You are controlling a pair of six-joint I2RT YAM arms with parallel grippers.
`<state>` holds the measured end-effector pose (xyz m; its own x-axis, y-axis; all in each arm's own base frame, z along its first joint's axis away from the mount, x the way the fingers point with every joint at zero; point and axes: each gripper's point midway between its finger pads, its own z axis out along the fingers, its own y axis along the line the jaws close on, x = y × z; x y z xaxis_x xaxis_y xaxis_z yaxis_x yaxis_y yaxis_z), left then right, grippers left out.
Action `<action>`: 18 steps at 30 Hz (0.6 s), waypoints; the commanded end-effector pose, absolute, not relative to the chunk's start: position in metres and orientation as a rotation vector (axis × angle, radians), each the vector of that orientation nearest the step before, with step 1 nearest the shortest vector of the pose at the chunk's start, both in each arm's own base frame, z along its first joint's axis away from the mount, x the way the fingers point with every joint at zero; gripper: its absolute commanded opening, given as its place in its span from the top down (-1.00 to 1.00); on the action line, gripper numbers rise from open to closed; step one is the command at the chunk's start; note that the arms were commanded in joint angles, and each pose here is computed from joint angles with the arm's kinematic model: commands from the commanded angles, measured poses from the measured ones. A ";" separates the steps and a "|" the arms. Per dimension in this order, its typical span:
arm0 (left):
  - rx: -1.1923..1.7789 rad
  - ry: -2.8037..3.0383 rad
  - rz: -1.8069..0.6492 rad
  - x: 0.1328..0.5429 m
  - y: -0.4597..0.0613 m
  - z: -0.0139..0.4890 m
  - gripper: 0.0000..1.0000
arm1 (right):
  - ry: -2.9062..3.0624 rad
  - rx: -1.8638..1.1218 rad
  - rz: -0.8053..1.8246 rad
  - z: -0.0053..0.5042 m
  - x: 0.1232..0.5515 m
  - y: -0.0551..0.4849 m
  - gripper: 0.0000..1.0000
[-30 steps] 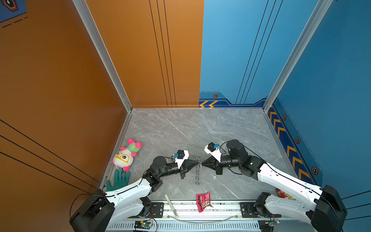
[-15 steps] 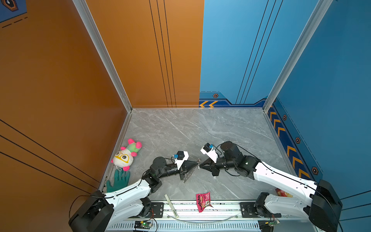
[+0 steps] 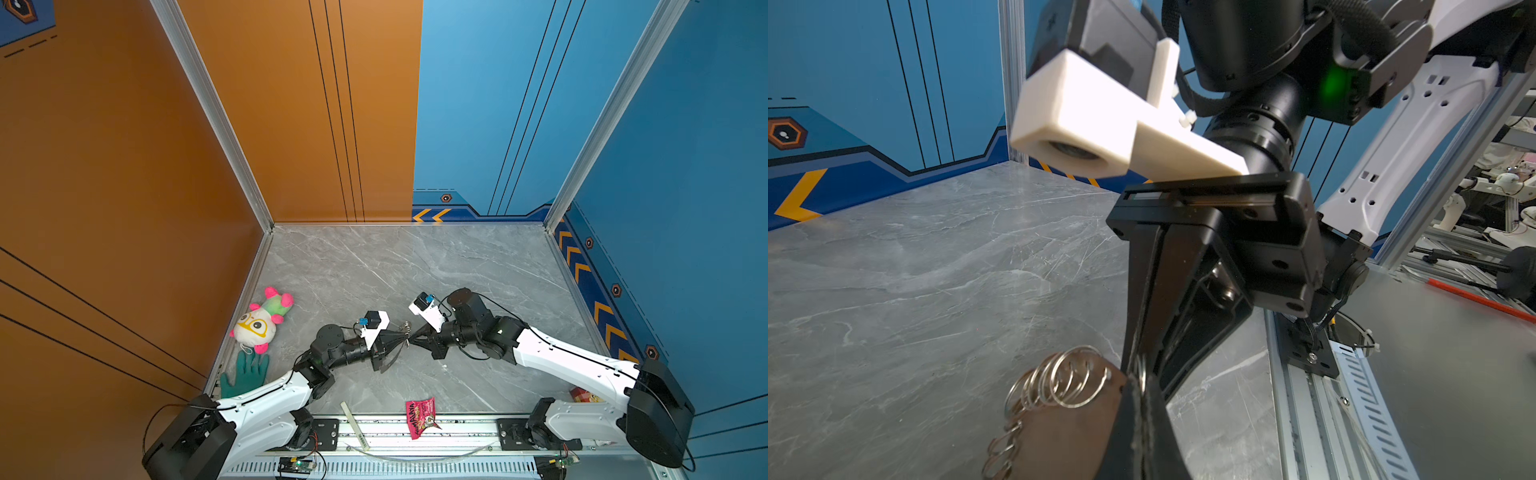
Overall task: Attach keys to a key ring
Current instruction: Insert the key into the keyring.
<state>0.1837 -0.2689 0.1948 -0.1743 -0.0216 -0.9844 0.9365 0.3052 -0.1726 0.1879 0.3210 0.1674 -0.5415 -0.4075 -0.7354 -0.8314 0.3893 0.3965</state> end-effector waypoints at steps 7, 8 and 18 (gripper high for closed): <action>1.004 1.261 -1.235 0.156 -0.283 0.234 1.00 | 2.091 -1.013 1.082 0.180 0.199 0.319 1.00; 1.013 1.261 -1.243 0.155 -0.283 0.233 1.00 | 2.084 -1.026 1.097 0.181 0.197 0.321 1.00; 1.013 1.267 -1.245 0.156 -0.285 0.232 1.00 | 2.079 -1.083 1.058 0.178 0.190 0.323 1.00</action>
<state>0.1698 -0.2792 0.2110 -0.1479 -0.0584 -0.9873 0.9697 0.1879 -0.1564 0.1764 0.3232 0.1636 -0.5487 -0.4345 -0.7142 -0.8339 0.3452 0.4306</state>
